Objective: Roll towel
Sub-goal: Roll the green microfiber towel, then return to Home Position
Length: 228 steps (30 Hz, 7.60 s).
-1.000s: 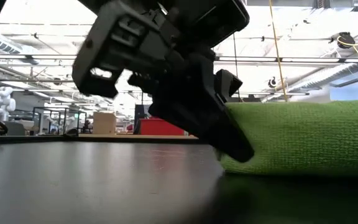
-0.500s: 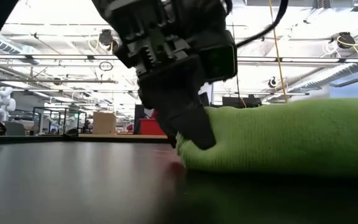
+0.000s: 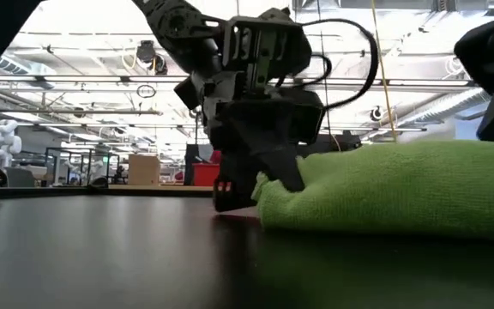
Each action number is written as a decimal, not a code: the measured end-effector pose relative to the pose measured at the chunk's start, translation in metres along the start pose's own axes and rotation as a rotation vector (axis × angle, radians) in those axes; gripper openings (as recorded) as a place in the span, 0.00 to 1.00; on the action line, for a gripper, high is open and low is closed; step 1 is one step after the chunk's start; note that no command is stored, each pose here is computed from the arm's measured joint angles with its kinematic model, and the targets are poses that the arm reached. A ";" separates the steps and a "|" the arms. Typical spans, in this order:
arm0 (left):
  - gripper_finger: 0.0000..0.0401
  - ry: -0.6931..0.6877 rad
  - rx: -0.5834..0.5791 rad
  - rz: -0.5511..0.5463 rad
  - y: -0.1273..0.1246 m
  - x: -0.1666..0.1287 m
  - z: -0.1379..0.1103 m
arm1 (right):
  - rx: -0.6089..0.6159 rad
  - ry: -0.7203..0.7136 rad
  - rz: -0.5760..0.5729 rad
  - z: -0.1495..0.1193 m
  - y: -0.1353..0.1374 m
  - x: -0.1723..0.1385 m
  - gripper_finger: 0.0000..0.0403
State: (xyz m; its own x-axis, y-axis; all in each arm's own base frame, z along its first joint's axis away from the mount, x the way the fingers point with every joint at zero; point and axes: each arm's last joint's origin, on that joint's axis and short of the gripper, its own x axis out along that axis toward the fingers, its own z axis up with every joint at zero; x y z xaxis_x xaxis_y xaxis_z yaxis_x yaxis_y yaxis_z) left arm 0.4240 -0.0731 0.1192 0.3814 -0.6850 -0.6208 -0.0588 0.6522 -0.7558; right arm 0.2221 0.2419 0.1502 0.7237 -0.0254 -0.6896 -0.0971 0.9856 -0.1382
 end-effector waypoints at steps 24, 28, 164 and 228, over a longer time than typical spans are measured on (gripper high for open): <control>0.23 0.081 -0.003 -0.036 0.009 0.003 -0.005 | 0.157 0.095 -0.137 -0.019 -0.011 0.043 0.36; 0.41 0.038 0.077 -0.016 0.003 -0.002 -0.003 | 0.204 0.120 -0.121 -0.018 -0.014 0.044 0.21; 0.11 0.060 -0.081 0.062 0.018 -0.013 -0.006 | 0.207 0.198 0.011 0.024 -0.090 0.060 0.18; 0.51 -0.861 0.299 0.661 -0.071 -0.171 -0.207 | 0.349 -0.402 0.119 0.011 -0.197 -0.194 0.33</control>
State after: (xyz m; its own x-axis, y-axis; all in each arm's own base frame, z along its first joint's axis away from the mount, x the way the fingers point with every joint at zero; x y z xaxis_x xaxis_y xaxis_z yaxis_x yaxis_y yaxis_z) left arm 0.1716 -0.0697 0.2362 0.8739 0.2003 -0.4430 -0.3054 0.9352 -0.1795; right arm 0.1086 0.0542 0.3194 0.9325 0.0883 -0.3503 -0.0114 0.9764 0.2157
